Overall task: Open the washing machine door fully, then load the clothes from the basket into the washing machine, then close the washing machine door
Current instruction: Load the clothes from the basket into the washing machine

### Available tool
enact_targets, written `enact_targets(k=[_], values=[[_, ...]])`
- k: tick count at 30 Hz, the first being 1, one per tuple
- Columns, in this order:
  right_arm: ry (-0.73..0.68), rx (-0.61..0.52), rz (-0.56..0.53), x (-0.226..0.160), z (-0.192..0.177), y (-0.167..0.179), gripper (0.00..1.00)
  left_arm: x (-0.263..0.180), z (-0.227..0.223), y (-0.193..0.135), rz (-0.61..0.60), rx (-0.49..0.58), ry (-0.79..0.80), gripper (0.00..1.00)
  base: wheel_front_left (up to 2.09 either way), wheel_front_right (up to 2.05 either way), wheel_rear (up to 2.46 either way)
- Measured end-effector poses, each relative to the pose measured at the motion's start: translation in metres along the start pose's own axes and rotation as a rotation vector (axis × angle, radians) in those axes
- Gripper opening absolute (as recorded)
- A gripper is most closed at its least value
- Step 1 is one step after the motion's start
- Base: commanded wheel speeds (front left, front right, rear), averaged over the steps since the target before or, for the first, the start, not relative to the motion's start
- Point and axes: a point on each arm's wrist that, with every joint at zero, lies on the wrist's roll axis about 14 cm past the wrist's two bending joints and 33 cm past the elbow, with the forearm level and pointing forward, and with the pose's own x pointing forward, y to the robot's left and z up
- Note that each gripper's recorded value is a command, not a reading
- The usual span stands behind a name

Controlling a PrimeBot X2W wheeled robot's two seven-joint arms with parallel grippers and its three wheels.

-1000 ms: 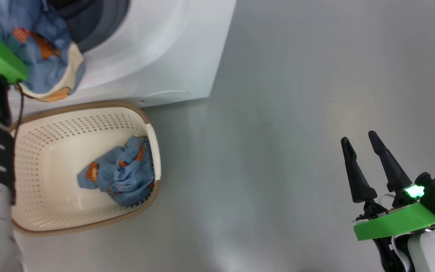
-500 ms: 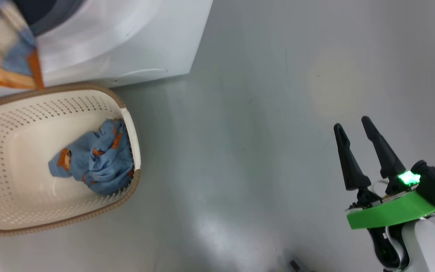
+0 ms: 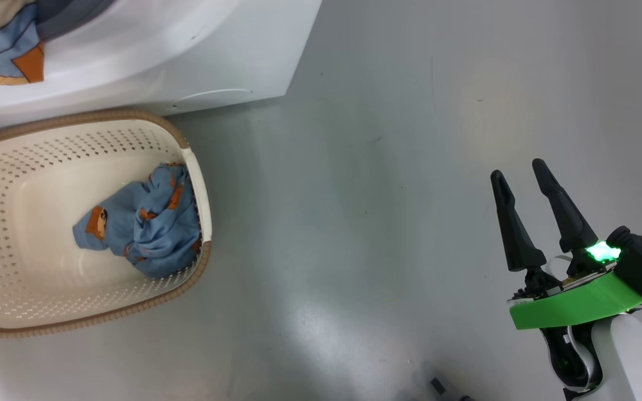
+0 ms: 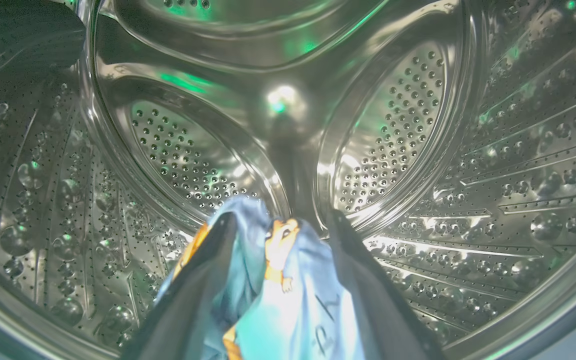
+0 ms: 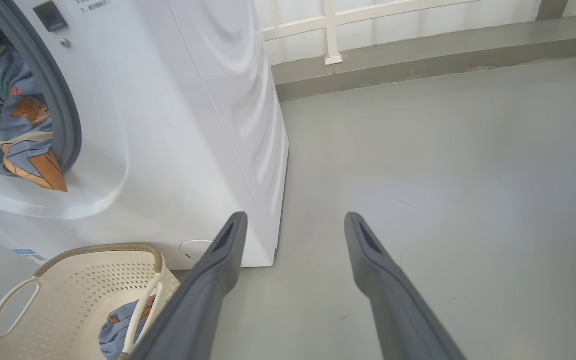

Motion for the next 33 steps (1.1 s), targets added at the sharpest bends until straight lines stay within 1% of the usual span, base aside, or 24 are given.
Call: enact_targets(k=[11,26,33], values=[[-0.011,0.005,0.018,0.002,0.003,0.006,1.0,-0.018,-0.015,0.004,0.024,-0.023,0.046,1.0,0.0,0.0,0.0],[-0.027,0.006,0.042,0.005,0.009,0.012,1.0,-0.048,-0.034,-0.003,0.021,-0.058,0.102,1.0,0.0,0.0,0.0],[-0.034,0.003,0.062,0.009,0.01,0.016,1.0,-0.076,-0.051,0.002,0.041,-0.078,0.141,1.0,0.0,0.0,0.0]])
